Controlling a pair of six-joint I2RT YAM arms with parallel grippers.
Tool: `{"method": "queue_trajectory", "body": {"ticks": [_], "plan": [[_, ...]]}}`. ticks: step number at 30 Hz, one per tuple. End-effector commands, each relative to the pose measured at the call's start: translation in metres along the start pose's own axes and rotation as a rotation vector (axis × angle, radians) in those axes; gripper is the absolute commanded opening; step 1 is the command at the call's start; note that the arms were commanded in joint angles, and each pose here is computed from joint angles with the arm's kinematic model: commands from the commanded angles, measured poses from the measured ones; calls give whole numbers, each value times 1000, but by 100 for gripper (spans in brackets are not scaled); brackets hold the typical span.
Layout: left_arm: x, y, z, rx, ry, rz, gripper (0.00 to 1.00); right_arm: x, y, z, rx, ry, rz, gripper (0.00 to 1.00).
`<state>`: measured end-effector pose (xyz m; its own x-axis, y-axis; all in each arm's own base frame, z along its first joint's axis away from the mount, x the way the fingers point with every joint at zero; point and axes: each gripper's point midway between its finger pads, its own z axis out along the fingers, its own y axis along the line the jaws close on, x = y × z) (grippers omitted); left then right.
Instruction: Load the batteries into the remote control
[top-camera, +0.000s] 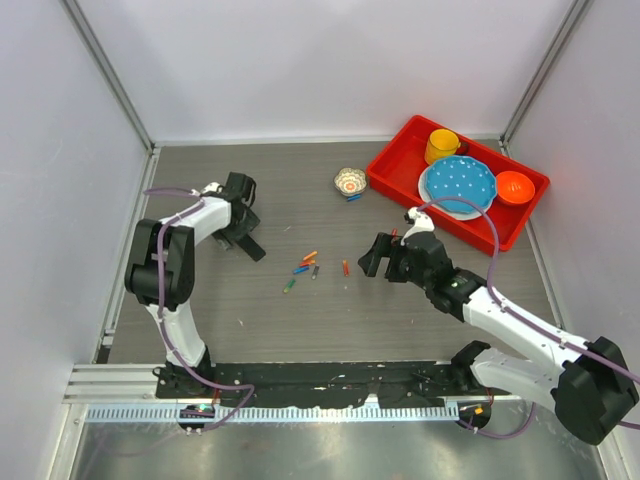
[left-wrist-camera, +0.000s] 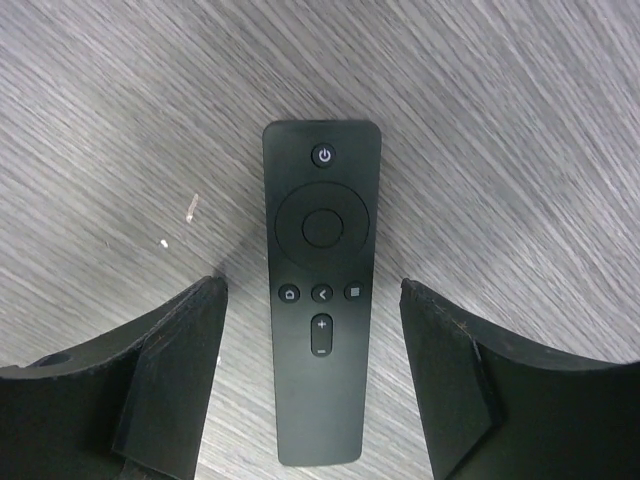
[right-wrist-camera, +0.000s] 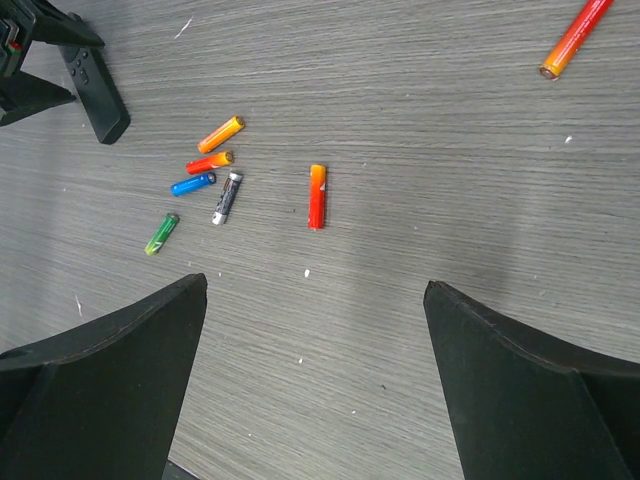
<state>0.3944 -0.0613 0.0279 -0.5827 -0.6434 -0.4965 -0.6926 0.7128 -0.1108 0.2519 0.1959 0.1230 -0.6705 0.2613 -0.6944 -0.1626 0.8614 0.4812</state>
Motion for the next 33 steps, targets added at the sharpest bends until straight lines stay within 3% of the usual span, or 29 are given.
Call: {"method": "queue_trajectory", "body": {"ticks": [1,12,15,21,26,33], "plan": [[-4,-8,7,31,-3,9,73,-6,5,1,-17,-12,-17,95],[1,-8,17,14,20,69,59,-3,0,5,7,-3,-18,95],[4,-6,20,12,32,78,50,-3,-1,5,11,-6,-19,96],[9,-2,19,15,40,96,29,-3,-2,4,16,-8,-23,95],[-9,-8,-8,75,-6,93,0,-7,1,3,10,-15,-26,95],[-15,-24,-57,263,-20,84,0,-14,4,0,1,-31,-31,95]]}}
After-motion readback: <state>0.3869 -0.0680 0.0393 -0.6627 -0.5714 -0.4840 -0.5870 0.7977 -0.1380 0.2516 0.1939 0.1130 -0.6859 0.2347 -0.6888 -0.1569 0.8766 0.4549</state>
